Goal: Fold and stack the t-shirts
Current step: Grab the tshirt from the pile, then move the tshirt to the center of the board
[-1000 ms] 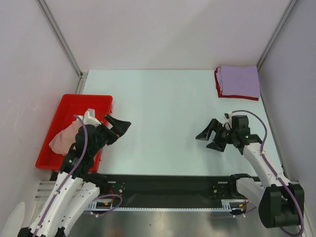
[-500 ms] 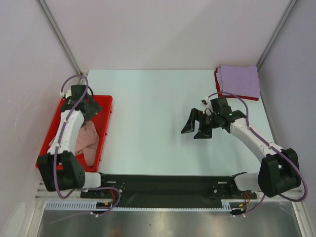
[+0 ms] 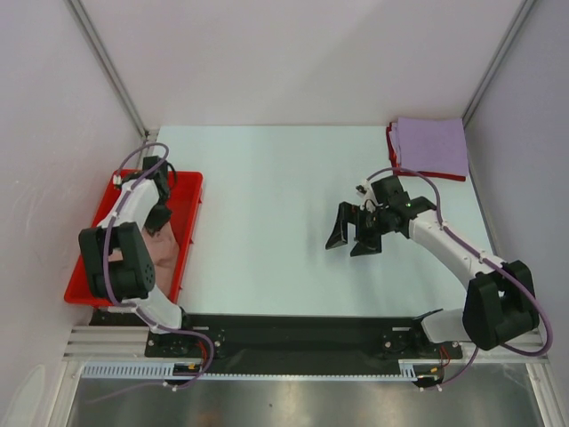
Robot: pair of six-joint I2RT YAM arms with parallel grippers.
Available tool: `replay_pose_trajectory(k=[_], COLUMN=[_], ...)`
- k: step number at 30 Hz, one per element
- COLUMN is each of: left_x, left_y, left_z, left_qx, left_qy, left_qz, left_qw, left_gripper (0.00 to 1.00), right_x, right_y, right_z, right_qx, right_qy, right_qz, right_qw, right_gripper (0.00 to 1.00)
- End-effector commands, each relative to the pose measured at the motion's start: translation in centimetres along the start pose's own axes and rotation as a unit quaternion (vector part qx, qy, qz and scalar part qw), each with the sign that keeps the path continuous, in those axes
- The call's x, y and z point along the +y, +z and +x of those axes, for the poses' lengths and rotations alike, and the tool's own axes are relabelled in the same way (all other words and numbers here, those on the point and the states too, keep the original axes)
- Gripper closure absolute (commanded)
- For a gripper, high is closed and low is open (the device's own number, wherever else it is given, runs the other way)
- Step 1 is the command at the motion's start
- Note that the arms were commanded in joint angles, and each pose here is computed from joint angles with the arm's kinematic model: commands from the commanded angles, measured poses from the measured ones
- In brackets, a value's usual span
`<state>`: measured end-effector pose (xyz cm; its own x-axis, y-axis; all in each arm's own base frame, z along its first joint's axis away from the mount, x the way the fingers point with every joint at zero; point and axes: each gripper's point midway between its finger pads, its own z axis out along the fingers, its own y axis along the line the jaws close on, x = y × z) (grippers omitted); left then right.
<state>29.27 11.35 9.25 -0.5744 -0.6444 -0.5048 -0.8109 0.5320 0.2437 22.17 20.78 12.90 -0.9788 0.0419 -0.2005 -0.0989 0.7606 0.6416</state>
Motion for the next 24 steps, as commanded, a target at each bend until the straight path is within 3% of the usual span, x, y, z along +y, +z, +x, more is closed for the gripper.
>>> replay_pose_trajectory(k=[1,2,7,10,13,14,15,17,18,22,24], left_x=[-1.1,-1.0,-0.5,-1.4,-3.6,-4.1,-5.0,-4.5,-4.9,-5.5,-6.6], left_y=[-0.8,-2.5,-11.0,-20.3,-31.6,-35.7,-39.9,-45.2,-47.3,-49.0,-46.8], left_z=[-1.5,-2.9,-8.0,-10.4,-10.7,-11.5,-9.7,-8.9,-6.7,-1.2,1.9], left_qx=[-0.023,-0.053,-0.137,-0.202,-0.236,-0.259,-0.247,-0.25,-0.211,-0.127,-0.091], left_qy=[0.006,-0.015,-0.06,-0.085,-0.089,-0.1,-0.068,-0.061,-0.04,0.006,0.032], left_qz=[0.042,0.066,0.146,0.257,0.451,0.516,0.593,0.662,0.702,0.744,0.736], left_qw=[0.999,0.996,0.978,0.941,0.856,0.81,0.763,0.704,0.679,0.656,0.67], left_gripper=[0.94,1.0,1.0,1.0,1.0,1.0,1.0,1.0,1.0,1.0,1.0], right_x=[0.9,1.1,1.9,2.4,2.8,2.9,3.1,3.3,3.3,3.2,3.2], right_y=[-1.6,-1.9,-2.7,-3.2,-3.9,-4.2,-4.4,-4.9,-5.2,-7.0,-8.1], right_z=[-0.5,-0.5,-0.3,-0.2,-0.3,-0.3,-0.4,-0.5,-0.5,-1.2,-1.5], right_qx=[-0.017,-0.022,-0.028,-0.035,-0.048,-0.052,-0.057,-0.066,-0.069,-0.1,-0.118], right_qy=[-0.031,-0.036,-0.041,-0.049,-0.053,-0.053,-0.055,-0.059,-0.06,-0.069,-0.066], right_qz=[0.0,-0.001,-0.012,-0.017,-0.017,-0.019,-0.019,-0.016,-0.014,0.018,0.029], right_qw=[0.999,0.999,0.999,0.998,0.997,0.997,0.997,0.996,0.996,0.992,0.99], right_gripper=[0.0,0.0,0.0,0.0,0.0,0.0,0.0,0.0,0.0,0.0,0.0])
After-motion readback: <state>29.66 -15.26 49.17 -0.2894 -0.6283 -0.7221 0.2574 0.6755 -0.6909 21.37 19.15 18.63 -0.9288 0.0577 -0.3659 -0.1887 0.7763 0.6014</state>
